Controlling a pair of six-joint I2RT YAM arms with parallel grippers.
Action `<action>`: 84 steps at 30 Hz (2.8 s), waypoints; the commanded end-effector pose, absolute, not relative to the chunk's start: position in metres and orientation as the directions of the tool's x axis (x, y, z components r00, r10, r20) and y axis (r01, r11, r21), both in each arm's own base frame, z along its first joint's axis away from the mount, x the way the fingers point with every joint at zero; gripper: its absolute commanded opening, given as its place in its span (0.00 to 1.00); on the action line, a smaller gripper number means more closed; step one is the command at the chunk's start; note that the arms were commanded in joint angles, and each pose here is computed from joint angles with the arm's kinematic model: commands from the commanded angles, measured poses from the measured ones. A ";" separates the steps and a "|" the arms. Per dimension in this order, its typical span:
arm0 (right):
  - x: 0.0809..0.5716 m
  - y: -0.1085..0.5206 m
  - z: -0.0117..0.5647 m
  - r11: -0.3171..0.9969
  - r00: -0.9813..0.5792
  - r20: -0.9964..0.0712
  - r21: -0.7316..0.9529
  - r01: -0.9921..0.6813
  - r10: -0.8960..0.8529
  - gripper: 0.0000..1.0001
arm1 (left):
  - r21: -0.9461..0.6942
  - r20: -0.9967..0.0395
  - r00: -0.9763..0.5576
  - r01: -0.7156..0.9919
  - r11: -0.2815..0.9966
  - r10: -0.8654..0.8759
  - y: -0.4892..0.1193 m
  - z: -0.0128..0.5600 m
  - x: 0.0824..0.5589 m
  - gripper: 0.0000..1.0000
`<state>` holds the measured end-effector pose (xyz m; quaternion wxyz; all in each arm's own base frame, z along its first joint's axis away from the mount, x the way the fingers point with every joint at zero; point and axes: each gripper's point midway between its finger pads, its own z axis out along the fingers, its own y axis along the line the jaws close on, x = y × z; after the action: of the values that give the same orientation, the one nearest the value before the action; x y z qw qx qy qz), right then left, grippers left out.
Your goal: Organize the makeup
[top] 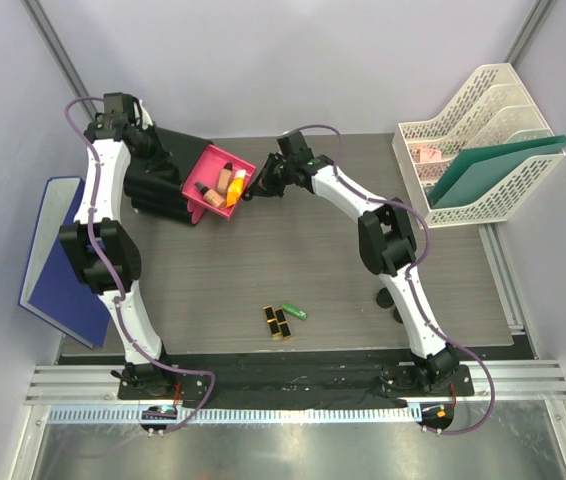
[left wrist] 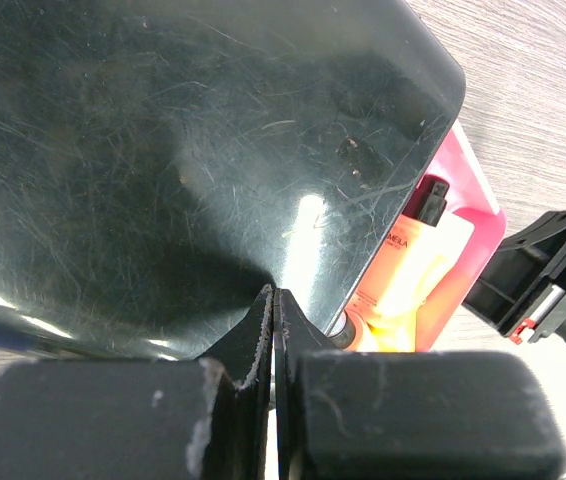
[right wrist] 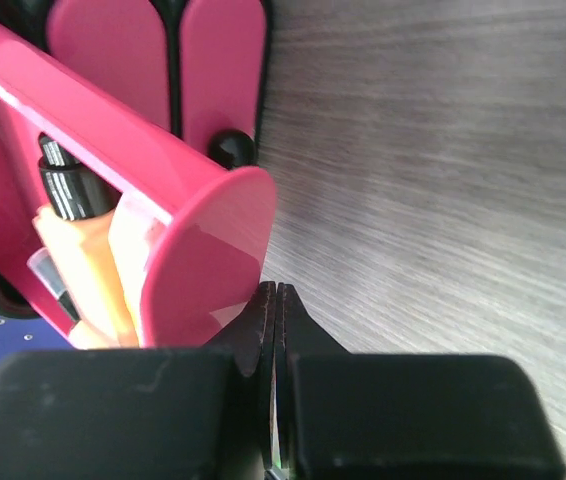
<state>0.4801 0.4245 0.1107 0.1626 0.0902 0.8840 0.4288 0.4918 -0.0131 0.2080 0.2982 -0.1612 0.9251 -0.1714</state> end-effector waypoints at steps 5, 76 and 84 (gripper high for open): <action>0.474 0.456 0.254 0.342 -0.874 -0.390 0.895 -0.287 0.288 0.01 | -0.316 -0.327 -0.862 -0.288 0.904 -0.389 -0.002 0.152 0.462 0.00; 0.498 0.468 0.187 0.359 -0.926 -0.190 0.931 -0.064 0.328 0.01 | -0.312 -0.296 -0.875 -0.291 0.904 -0.384 -0.004 0.142 0.457 0.00; 0.511 0.483 0.203 0.249 -0.916 -0.199 0.962 -0.114 0.350 0.01 | -0.313 -0.288 -0.877 -0.294 0.903 -0.385 -0.003 0.139 0.457 0.00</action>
<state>0.5057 0.4637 0.1626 0.1672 0.1038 0.8123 0.5490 0.4924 -0.0133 0.2074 0.2971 -0.1607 0.9253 -0.1726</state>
